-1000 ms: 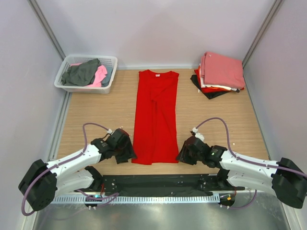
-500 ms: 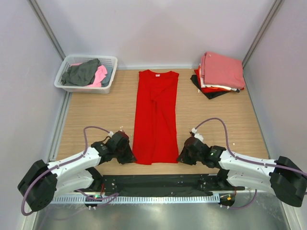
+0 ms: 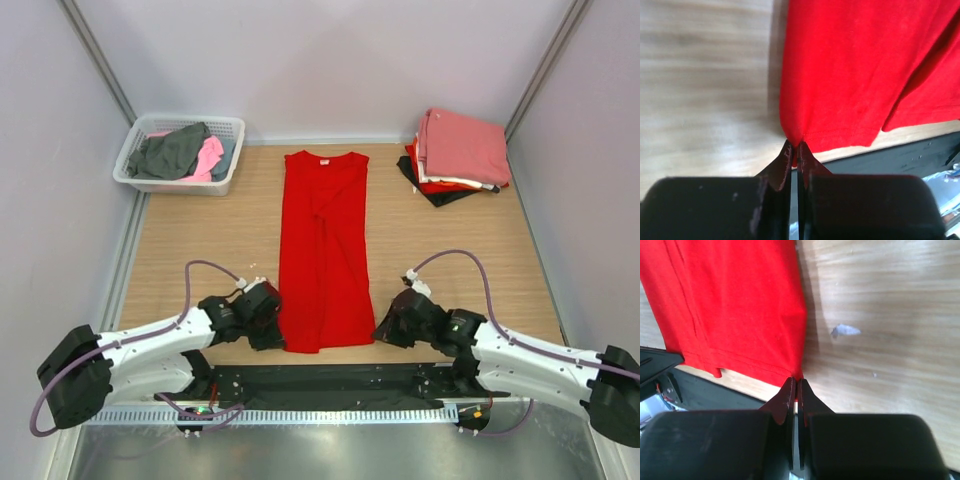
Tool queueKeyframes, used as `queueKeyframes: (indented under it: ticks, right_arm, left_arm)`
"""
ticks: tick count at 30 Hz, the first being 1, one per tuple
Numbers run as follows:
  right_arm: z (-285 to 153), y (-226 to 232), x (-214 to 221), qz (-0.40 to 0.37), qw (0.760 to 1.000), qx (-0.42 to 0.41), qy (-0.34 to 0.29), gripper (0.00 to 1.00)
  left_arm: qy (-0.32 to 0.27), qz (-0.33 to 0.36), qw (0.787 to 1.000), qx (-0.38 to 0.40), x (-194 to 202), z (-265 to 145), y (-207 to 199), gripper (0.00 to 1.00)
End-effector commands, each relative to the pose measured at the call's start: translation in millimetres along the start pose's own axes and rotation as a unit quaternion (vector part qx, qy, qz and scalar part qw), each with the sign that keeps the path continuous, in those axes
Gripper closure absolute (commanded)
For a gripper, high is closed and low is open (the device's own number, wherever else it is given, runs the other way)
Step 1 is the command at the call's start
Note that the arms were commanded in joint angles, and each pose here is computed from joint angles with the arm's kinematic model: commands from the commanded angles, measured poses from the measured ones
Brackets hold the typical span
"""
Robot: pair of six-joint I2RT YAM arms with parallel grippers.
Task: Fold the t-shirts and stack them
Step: Fold the tshirt
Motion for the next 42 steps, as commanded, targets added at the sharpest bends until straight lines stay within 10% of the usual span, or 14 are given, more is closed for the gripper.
queueKeyframes:
  ticks: [1,19,42]
  right_arm:
    - [-18.5,11.4,-7.2,0.001,1.000,-0.003,-0.020,0.99]
    - [-45.2,105.3,-100.3,-0.088,0.988,0.020,-0.129,0.99]
    - [25.8,138.6,-238.3,-0.092,0.988,0.045,-0.118,0.99]
  left_arm:
    - [-0.010,0.000,1.000,-0.021,-2.6,-18.6,-7.7,1.00]
    - [-0.066,0.062,0.993,-0.071,-116.1,-71.4,-46.2,1.00]
    - [-0.041,0.060,0.991,-0.109,-271.2,-18.9,-42.6,1.00]
Point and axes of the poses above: each gripper's point midway between its finger pads, its own z axis out along the fingers, its own y axis along the line the jaws close on, x = y × z, the point moved 4 cm from there along -z, back along the fingers, and after that the axes turned 10 degrees about z, right-handed, at the moved point
